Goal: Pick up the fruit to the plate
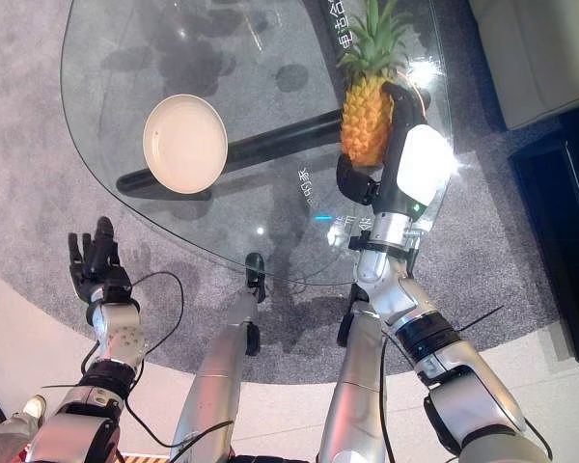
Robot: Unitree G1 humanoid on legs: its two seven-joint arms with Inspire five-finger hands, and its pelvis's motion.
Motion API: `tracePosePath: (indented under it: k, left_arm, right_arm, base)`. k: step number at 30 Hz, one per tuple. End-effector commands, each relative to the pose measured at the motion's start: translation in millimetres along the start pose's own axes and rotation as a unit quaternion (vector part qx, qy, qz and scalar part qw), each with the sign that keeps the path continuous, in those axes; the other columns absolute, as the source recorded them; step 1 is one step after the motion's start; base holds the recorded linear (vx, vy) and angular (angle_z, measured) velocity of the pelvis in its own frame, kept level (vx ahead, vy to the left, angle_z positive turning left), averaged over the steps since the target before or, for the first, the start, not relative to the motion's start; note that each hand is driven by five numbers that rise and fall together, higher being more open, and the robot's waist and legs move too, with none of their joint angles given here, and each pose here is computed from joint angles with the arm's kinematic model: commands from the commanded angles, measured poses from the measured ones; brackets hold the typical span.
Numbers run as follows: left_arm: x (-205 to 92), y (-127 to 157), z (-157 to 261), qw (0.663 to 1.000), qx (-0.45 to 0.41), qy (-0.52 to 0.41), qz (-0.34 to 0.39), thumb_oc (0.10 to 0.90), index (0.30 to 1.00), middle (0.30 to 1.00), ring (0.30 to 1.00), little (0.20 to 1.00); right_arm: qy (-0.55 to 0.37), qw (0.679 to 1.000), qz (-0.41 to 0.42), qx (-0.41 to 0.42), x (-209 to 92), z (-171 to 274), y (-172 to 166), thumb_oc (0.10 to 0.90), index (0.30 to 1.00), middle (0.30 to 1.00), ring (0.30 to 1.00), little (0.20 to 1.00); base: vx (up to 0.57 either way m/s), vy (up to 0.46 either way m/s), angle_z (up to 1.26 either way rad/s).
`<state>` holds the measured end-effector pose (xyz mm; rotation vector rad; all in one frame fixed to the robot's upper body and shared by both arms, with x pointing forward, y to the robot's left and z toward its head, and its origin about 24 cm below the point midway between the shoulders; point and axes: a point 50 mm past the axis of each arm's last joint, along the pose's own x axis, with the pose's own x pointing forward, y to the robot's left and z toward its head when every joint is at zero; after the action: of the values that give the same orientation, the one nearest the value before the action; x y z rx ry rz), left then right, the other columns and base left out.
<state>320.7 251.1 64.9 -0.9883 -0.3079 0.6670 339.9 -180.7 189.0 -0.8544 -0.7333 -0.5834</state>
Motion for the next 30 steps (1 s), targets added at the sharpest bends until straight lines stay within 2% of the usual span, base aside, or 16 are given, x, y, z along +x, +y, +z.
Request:
tracePosePath:
  k: [1, 7, 19, 30]
  left_arm:
    - [17.2, -26.1, 57.9, 0.987, 0.017, -0.145, -0.069, 0.8, 0.9, 0.9, 0.9, 0.9]
    - [9.9, -69.2, 66.1, 0.971, 0.02, -0.166, -0.173, 0.8, 0.9, 0.9, 0.9, 0.9]
    - [-15.0, -142.5, 58.8, 0.931, 0.035, -0.105, -0.347, 0.8, 0.9, 0.9, 0.9, 0.9]
    - [-26.6, -170.4, 43.6, 0.912, 0.047, -0.04, -0.406, 0.8, 0.9, 0.9, 0.9, 0.9]
  right_arm:
    - [-0.159, 0.981, -0.094, 0.057, 32.1, 55.3, -28.2, 0.1, 0.3, 0.3, 0.3, 0.2]
    - [-0.195, 0.975, -0.092, 0.048, 34.7, 62.9, -34.4, 0.1, 0.3, 0.3, 0.3, 0.2]
    - [-0.256, 0.965, -0.051, 0.019, 38.9, 69.8, -37.3, 0.1, 0.3, 0.3, 0.3, 0.2]
    - [-0.296, 0.955, -0.017, 0.03, 39.1, 84.6, -34.2, 0.1, 0.3, 0.3, 0.3, 0.2]
  base:
    - [-0.01, -0.04, -0.01]
    - [-0.01, -0.021, 0.01]
    - [0.0, 0.0, 0.0]
    - [0.0, -0.006, 0.0]
